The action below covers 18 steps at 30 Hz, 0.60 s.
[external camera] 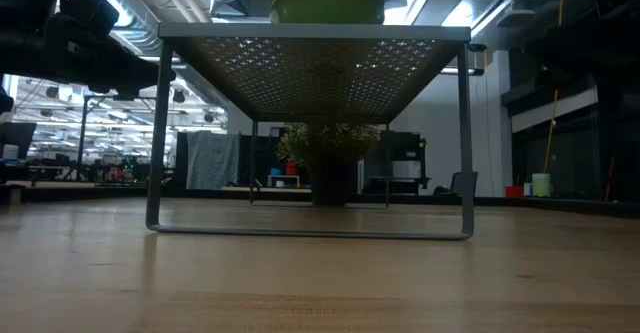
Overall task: Pick & Place Mini bowls
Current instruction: Return to Home Position
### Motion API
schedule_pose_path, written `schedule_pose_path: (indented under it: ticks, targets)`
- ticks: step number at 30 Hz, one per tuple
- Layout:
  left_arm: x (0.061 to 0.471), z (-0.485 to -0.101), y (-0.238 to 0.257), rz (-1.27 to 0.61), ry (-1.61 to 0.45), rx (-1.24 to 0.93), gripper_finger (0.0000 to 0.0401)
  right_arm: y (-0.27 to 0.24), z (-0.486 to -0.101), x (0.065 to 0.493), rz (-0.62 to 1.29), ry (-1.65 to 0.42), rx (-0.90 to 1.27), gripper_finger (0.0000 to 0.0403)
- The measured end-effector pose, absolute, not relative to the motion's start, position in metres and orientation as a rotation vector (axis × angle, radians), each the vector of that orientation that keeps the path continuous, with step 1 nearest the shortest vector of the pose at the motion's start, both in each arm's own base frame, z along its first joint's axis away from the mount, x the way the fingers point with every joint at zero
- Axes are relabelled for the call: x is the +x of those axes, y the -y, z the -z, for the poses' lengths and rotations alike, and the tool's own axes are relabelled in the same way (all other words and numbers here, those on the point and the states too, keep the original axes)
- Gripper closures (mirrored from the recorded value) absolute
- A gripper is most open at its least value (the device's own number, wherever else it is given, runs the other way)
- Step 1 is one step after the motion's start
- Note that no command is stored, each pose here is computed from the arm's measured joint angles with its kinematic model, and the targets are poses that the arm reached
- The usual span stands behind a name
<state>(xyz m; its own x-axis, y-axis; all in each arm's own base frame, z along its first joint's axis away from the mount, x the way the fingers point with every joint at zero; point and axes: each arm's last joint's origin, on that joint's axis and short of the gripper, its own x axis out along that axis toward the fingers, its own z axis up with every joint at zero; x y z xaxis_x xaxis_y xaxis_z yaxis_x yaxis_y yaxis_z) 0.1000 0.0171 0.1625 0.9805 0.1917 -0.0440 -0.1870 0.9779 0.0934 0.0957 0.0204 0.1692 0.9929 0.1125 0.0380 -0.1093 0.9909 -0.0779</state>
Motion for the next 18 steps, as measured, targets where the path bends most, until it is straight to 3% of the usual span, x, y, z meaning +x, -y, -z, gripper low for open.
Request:
schedule_pose_path:
  ticks: [18]
  targets:
    - [0.1001, -0.1625, -0.0171, -0.191, -0.053, 0.089, 0.0389, -0.0204, -0.1691, 0.0957, -0.111, 0.042, -0.076, 0.0256]
